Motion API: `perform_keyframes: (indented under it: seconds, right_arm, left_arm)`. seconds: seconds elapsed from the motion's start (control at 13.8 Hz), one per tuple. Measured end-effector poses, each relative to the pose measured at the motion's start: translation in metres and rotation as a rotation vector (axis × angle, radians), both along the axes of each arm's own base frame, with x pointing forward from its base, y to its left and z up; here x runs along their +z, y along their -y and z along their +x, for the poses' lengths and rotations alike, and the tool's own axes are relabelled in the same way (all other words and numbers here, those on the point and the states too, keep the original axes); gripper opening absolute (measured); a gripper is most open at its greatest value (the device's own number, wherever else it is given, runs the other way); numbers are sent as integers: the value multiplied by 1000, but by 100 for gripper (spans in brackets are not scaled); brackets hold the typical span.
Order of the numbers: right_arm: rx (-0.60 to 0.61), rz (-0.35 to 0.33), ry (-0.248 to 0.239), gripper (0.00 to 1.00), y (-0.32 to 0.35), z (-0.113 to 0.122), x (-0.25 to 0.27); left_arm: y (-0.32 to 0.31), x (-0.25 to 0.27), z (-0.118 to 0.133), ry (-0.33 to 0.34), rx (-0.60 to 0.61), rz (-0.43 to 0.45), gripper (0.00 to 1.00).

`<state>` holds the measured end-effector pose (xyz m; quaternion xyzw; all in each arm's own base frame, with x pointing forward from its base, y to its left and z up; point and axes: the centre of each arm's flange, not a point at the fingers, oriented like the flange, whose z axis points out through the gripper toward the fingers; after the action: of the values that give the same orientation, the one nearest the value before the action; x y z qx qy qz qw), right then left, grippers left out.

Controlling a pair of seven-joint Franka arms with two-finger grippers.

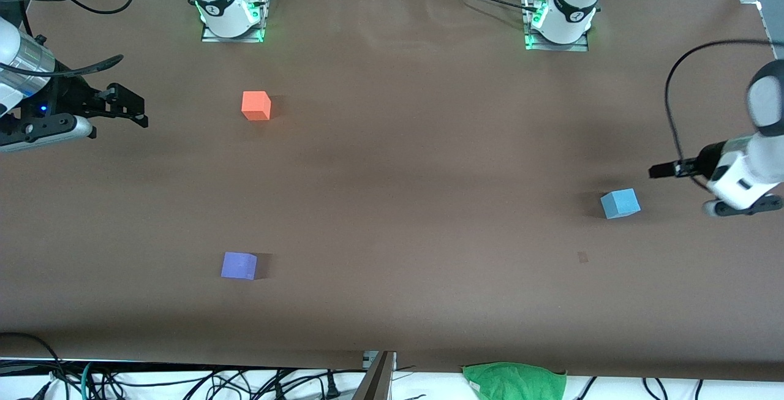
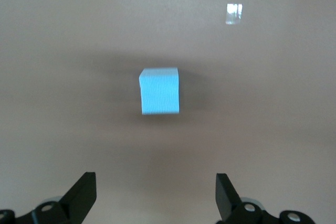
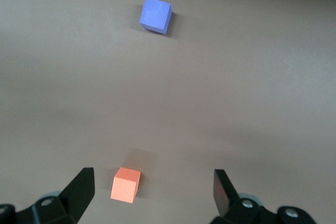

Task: Place blue block between orange and purple blocks
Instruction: 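Move the left gripper down over the light-blue block, then close the left gripper on the light-blue block and lift it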

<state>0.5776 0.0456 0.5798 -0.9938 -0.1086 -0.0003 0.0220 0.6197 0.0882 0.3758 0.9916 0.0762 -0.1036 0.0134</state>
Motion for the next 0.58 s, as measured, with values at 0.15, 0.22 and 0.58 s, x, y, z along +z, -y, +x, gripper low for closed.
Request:
perform_keyframes:
  seconds: [0.15,0.22,0.58]
  right_arm:
    - [0,0,0,100,0,0,0]
    - [0,0,0,100,0,0,0]
    - [0,0,0,100,0,0,0]
  left_arm:
    - [-2,-35,-1,24,5,3,100]
    - [-3,-47,-2,28,6,3,100]
    - [-3,-99,3,110,8,13,100]
